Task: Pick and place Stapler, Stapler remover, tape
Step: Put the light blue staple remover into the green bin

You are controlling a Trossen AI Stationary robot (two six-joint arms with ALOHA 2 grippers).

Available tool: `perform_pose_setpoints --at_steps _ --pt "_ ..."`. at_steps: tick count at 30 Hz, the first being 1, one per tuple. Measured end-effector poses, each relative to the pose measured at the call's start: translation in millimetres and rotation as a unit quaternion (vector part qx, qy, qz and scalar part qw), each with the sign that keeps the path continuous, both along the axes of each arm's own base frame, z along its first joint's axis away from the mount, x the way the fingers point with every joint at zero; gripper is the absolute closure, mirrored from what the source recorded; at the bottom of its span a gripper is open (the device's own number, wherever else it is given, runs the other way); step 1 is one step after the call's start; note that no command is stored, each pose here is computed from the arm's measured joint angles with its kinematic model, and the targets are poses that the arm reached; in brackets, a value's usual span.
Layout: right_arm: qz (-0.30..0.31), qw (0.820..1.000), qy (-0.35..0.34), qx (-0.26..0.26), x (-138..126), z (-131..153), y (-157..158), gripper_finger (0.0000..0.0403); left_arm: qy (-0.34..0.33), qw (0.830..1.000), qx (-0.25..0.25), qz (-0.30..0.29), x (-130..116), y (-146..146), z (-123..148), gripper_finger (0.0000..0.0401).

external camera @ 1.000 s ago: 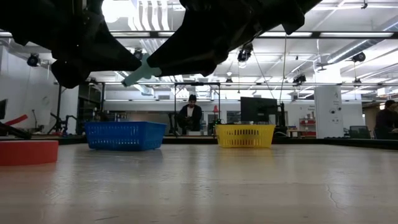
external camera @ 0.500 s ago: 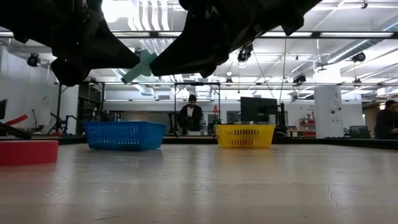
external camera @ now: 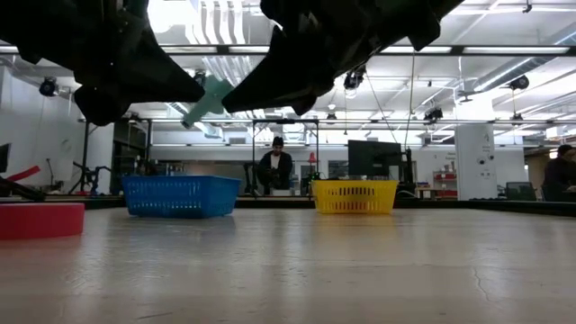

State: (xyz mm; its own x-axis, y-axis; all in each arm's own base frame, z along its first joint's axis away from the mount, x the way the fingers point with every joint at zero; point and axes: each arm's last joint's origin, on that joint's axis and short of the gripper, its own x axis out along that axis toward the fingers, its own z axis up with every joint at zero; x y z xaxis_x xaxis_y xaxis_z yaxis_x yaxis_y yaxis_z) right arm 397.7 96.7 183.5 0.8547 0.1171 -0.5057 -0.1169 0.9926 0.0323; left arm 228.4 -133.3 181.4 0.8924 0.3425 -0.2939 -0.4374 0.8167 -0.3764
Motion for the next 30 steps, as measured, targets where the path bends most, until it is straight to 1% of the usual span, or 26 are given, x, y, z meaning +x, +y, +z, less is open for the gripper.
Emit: perform_pose_setpoints --at_steps 5,9,12,14,16,18,22,25,30 --pt "0.006 0.999 0.047 0.006 -11.7 8.1 -1.5 0.0394 -0.008 1.000 0.010 0.016 0.1 0.9 1.2 0.0353" --pt "0.007 0.994 0.105 0.031 -30.0 23.1 -3.8 0.0394 -0.013 1.000 0.018 0.022 2.4 0.8 5.1 0.0325" --pt "0.011 0.983 0.180 0.041 -52.4 30.5 1.4 0.0394 -0.015 0.999 0.016 0.023 3.9 0.9 7.2 0.0306" --pt "0.027 0.974 0.222 0.045 -70.4 39.0 8.9 0.0394 -0.017 0.999 0.015 0.024 4.3 0.7 8.0 0.0296" --pt "0.039 0.964 0.255 0.061 -89.0 51.1 15.3 0.0394 -0.017 0.999 0.014 0.024 4.3 0.8 8.1 0.0290" --pt "0.031 0.956 0.282 0.076 -106.3 61.8 19.4 0.0394 -0.020 0.999 0.009 0.027 4.7 1.4 8.1 0.0286" --pt "-0.006 0.940 0.325 0.104 -138.5 80.2 25.9 0.0394 -0.028 0.999 -0.003 0.033 5.3 1.9 8.8 0.0285" --pt "-0.023 0.930 0.345 0.124 -158.4 89.8 32.3 0.0394 -0.033 0.999 -0.001 0.043 5.3 2.4 9.4 0.0287" --pt "-0.042 0.916 0.369 0.149 -179.0 95.4 45.5 0.0394 -0.032 0.999 0.003 0.043 5.1 2.6 9.1 0.0288"
